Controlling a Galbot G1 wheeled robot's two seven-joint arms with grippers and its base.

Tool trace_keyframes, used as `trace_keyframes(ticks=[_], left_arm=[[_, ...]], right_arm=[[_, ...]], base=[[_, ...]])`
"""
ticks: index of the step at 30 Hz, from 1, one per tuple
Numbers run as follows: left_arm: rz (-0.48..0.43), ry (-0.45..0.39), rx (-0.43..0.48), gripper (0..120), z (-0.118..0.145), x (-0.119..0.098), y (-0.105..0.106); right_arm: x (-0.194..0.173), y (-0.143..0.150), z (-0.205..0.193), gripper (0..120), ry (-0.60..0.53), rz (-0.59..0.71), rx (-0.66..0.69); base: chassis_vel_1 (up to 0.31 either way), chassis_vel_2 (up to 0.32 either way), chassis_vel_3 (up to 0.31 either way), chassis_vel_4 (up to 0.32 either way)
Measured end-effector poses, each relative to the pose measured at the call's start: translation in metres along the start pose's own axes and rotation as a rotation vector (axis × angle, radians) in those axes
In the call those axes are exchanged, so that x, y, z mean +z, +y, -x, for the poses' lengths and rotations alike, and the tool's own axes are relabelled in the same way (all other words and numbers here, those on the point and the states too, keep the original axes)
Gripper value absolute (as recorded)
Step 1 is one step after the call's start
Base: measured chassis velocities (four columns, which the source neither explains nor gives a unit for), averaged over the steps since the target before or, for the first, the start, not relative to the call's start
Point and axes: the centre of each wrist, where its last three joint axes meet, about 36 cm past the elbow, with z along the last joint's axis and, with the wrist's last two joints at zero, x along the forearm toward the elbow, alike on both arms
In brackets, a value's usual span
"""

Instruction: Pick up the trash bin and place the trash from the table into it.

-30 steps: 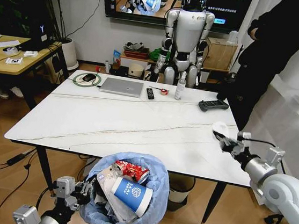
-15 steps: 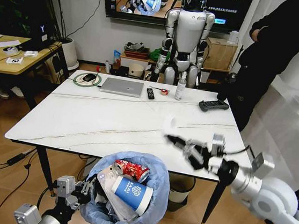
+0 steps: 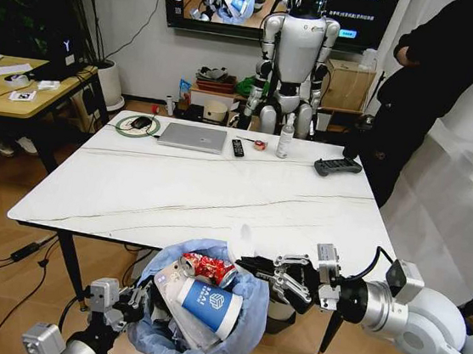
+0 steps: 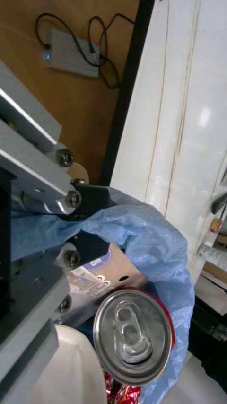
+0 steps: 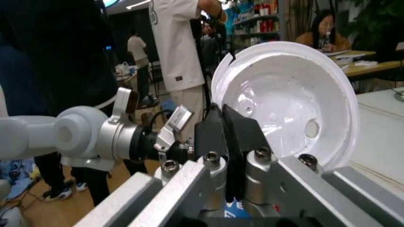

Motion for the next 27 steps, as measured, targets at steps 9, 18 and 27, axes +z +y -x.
trace_keyframes(ticks=[9,18,27], left_arm=[[0.003,0.009,0.01,0,-0.003,0.0,-0.003],[0.006,0.006,0.02,0,0.0,-0.001,-0.003],[0.016,0.011,0.016,0,0.0,-0.002,0.002]], right_arm=[[0.012,-0.008,0.002,0,-0.005,0.008,0.0],[0.019,-0.013,0.01,0,-0.029,0.036,-0.019],[0.055,-0.037,0.037,0,-0.083,0.099,-0.061]], base=[[0.0,0.0,0.0,0.0],[0.0,0.0,0.0,0.0],[0.0,0.0,0.0,0.0]])
